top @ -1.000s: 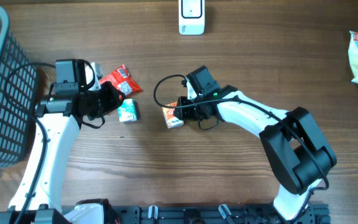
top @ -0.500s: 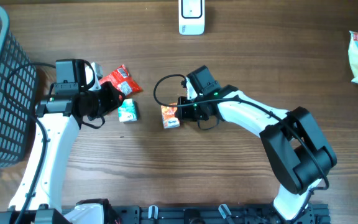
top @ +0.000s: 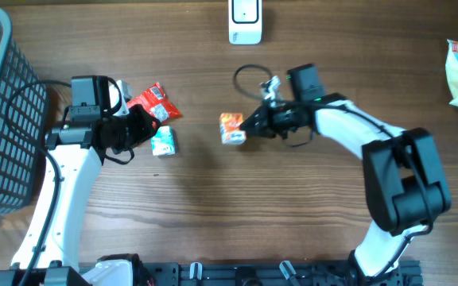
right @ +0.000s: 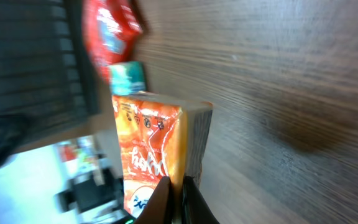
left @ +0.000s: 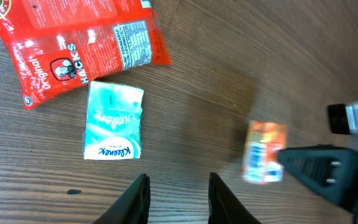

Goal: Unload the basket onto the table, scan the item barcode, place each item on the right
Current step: 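Grasp the orange tissue pack with the right gripper and lift it, then carry the orange tissue pack up toward the white scanner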

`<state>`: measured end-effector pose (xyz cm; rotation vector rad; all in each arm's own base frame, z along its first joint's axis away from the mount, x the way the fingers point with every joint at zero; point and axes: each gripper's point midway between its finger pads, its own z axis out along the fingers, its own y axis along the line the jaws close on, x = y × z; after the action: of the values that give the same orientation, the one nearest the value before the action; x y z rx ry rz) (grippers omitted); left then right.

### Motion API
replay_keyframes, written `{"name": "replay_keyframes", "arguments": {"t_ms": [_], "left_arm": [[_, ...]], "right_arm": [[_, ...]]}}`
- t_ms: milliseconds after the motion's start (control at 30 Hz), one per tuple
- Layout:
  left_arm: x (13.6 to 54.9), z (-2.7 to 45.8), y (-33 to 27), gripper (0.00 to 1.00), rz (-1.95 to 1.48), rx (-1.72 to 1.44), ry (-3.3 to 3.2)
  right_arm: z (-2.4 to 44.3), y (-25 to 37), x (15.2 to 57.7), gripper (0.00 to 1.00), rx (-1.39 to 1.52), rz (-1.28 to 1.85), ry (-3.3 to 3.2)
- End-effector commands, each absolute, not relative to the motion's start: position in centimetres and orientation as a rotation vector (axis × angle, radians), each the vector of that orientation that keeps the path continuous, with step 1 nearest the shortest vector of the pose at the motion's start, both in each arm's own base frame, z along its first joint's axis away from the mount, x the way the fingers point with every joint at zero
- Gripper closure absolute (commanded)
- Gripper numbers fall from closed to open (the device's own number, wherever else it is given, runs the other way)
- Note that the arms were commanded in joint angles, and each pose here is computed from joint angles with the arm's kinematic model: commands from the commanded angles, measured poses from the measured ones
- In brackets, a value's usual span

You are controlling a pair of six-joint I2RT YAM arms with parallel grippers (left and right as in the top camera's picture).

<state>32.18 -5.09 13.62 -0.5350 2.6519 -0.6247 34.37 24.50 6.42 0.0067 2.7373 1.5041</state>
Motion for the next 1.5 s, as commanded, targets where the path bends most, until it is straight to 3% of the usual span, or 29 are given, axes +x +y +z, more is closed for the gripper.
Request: {"name": "replay_keyframes", "arguments": {"t_ms": [0,333,700,1300,1467], "left_arm": [[32.3,13.7,-4.9,0.73,-0.612,-0.538,2.649],[32.4,13.7,-4.9,0.73,-0.612,-0.537,2.648],[32.3,13.7,-4.9,0.73,-0.612,-0.537,2.648],[32.2,13.4,-4.9,0.74,-0.611,-0.543,2.661],[32.2,13.4,-4.9,0.65,-0.611,-0.544,2.661]], "right_arm": [[9.4,23.0,34.3,0.96,-0.063,1.826,2.567],[16.5,18.4,35.7,0.96,-0.152,2.258,2.164],[17.6,18.3,36.9,0.96,-0.034,2.314,2.242],[20.6,18.3,38.3,0.96,-0.149,2.244,2.220],[20.6,18.3,38.3,0.96,-0.150,2.244,2.220]]}}
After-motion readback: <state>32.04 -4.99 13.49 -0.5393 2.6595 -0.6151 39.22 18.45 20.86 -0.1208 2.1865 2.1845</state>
